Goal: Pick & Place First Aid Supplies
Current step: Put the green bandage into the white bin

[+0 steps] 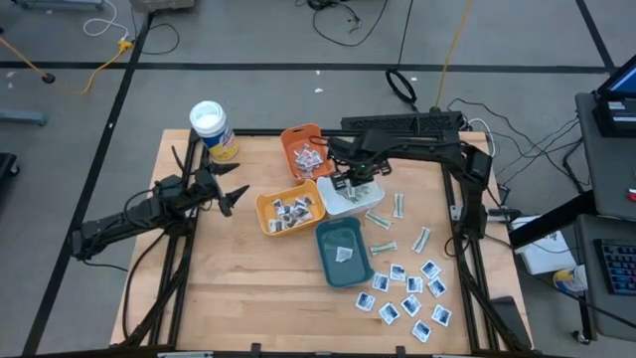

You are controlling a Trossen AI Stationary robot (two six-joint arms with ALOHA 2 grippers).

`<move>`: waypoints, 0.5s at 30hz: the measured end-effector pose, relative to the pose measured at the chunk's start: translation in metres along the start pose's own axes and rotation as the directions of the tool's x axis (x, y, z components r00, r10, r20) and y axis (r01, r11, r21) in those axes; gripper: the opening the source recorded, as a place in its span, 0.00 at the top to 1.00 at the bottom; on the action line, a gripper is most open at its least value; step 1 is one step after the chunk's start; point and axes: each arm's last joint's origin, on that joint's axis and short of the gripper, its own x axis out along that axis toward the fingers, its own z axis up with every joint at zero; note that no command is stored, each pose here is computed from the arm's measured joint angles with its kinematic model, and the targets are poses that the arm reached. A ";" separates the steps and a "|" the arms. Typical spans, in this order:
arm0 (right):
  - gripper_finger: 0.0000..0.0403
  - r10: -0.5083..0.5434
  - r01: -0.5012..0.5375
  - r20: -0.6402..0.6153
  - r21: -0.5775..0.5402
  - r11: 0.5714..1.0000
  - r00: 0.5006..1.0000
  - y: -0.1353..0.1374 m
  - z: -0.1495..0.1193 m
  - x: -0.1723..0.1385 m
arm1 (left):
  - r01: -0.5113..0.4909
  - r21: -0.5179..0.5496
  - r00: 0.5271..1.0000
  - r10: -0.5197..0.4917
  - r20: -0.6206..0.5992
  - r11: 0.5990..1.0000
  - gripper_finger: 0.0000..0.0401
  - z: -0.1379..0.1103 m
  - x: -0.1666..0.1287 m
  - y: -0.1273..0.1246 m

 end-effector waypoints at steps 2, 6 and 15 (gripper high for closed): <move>1.00 -0.010 0.010 0.014 -0.008 1.000 1.000 0.003 0.001 0.005 | 0.000 0.000 1.000 0.000 0.000 1.000 0.06 0.000 0.000 0.000; 1.00 -0.020 0.020 0.008 -0.024 1.000 1.000 0.008 0.001 0.015 | 0.000 0.000 1.000 0.000 0.000 1.000 0.06 0.000 0.000 0.000; 0.95 0.019 -0.017 0.033 -0.061 0.998 0.999 0.016 0.001 0.018 | 0.000 0.000 1.000 0.000 0.000 1.000 0.06 0.000 0.000 0.000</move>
